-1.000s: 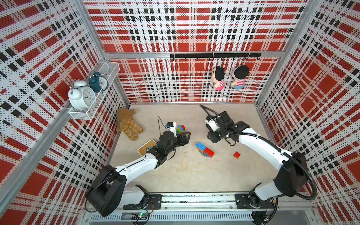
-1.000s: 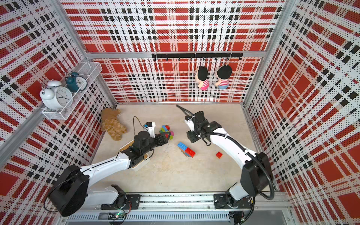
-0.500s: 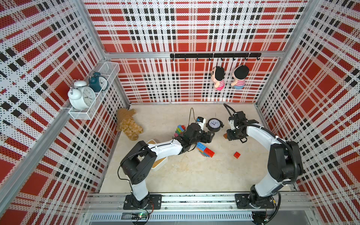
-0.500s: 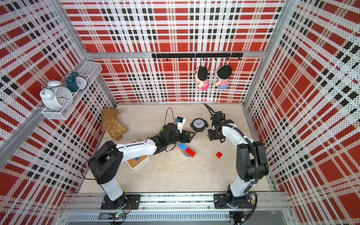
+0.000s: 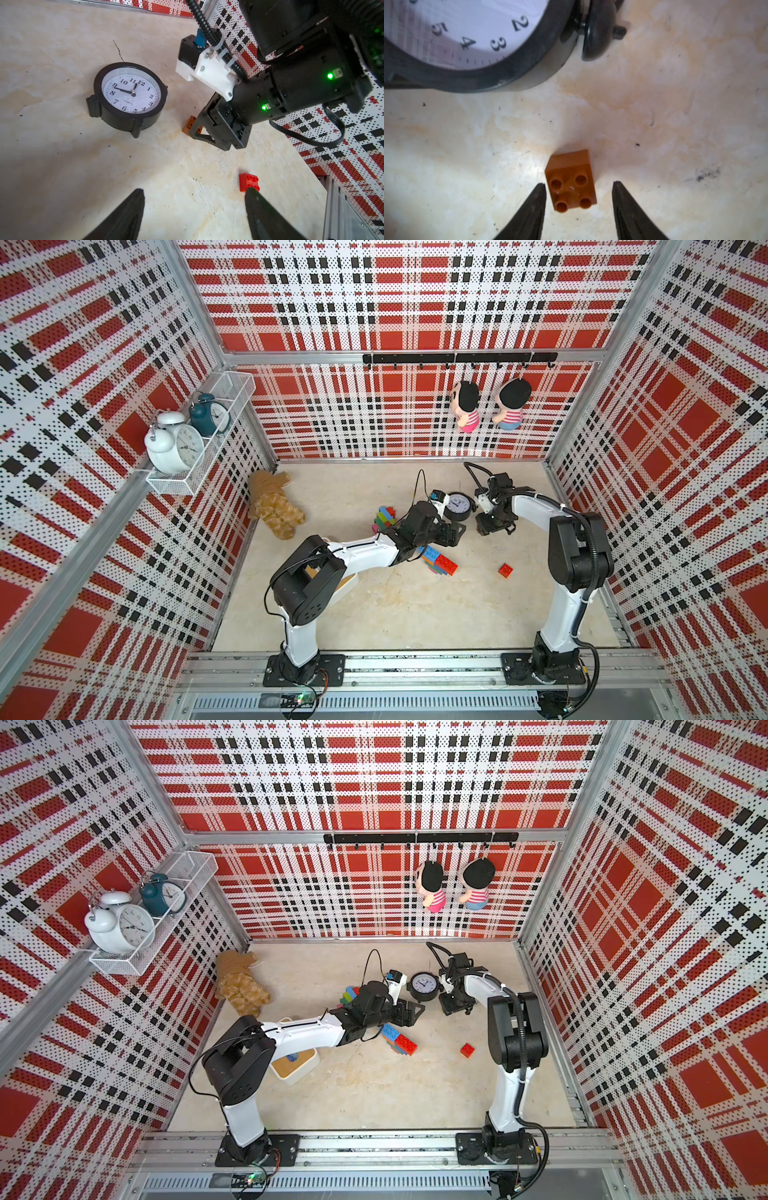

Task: Assemble a heart with building blocks
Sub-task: Pick up the building block from the center of the board.

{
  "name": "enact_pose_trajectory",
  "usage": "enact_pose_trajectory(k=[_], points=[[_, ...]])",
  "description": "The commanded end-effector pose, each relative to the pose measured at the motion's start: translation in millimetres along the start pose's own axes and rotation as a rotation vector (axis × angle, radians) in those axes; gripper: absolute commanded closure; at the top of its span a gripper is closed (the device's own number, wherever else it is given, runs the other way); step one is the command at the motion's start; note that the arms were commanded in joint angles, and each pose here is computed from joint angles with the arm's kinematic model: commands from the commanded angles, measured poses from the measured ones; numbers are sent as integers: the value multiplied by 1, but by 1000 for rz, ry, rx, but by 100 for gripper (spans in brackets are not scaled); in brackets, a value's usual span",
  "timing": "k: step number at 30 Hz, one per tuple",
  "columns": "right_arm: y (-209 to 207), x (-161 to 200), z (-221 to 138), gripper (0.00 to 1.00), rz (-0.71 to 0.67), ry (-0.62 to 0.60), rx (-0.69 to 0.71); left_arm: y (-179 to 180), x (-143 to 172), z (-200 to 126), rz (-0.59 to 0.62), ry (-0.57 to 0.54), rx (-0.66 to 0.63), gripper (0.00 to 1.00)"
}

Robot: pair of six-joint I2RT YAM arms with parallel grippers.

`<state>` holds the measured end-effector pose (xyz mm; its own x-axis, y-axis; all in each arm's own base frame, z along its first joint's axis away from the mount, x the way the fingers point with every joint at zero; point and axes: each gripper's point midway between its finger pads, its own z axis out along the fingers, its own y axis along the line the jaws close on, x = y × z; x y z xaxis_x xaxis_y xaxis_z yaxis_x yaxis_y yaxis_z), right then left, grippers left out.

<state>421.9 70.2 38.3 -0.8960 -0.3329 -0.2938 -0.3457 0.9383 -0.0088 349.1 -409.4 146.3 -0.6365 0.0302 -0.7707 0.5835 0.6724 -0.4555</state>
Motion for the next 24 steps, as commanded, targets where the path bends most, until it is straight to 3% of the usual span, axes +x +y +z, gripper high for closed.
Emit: enact_pose_trajectory(k=[1,19,24], points=[[1,-9,3,48,-35,-15,-35,-5,-8,0,15,-13,3,21],[3,-8,10,66,-33,5,-60,1,-8,-3,13,-22,-26,23],[5,-12,-7,75,7,-50,-48,11,-13,-25,-16,-62,-58,22]])
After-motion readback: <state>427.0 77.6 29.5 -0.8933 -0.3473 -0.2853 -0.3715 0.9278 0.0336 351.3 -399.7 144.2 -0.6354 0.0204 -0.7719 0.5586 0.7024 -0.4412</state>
